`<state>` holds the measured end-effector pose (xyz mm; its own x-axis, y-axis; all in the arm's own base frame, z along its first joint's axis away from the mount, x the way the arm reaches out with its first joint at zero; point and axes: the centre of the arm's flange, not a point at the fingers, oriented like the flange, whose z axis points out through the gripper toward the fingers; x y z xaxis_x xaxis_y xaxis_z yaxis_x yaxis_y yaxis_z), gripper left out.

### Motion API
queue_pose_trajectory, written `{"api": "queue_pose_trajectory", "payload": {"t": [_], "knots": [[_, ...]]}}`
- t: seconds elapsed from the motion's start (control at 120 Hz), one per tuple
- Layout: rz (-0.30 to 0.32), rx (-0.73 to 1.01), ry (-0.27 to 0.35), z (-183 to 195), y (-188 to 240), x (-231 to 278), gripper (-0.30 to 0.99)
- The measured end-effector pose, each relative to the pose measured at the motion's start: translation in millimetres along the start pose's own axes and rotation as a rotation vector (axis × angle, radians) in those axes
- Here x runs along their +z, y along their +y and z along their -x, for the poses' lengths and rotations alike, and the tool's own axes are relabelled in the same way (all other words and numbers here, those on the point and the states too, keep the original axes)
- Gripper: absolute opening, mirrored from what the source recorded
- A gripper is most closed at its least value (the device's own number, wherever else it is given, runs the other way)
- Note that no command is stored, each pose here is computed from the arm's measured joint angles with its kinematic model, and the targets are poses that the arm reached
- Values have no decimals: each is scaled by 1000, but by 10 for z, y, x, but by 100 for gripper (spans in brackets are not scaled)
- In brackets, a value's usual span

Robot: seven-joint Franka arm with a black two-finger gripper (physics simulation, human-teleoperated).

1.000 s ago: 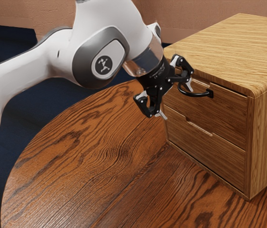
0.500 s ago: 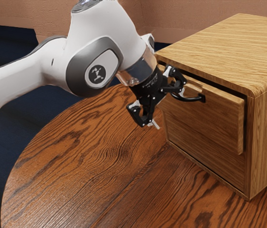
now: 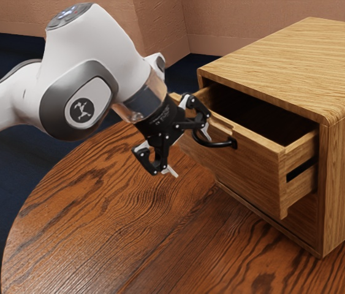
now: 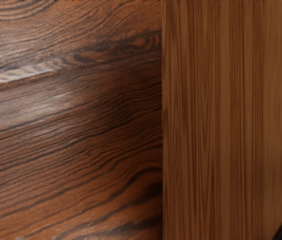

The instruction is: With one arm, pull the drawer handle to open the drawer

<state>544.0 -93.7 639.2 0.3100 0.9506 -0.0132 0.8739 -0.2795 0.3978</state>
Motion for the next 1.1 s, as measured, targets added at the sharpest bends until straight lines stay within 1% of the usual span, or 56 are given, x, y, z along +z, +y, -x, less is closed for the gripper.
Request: {"api": "queue_pose_trajectory", "payload": {"t": [0.4,0.517,0.625,0.725,0.767,0.842,0.917,0.992,1.058,1.1], "knots": [[18,-9,-9,5,-401,-185,69],[32,-13,-12,-17,-569,-310,69],[32,-11,-16,-44,-738,-356,69],[35,3,-7,-66,-898,-423,69],[50,9,-2,-67,-954,-521,69],[91,-47,1,-262,-1122,-748,69],[122,-72,-2,-333,-1263,-934,69],[149,-79,11,-391,-1212,-1233,69],[138,-69,38,-435,-935,-1649,69],[103,-43,61,-365,-781,-1872,69]]}}
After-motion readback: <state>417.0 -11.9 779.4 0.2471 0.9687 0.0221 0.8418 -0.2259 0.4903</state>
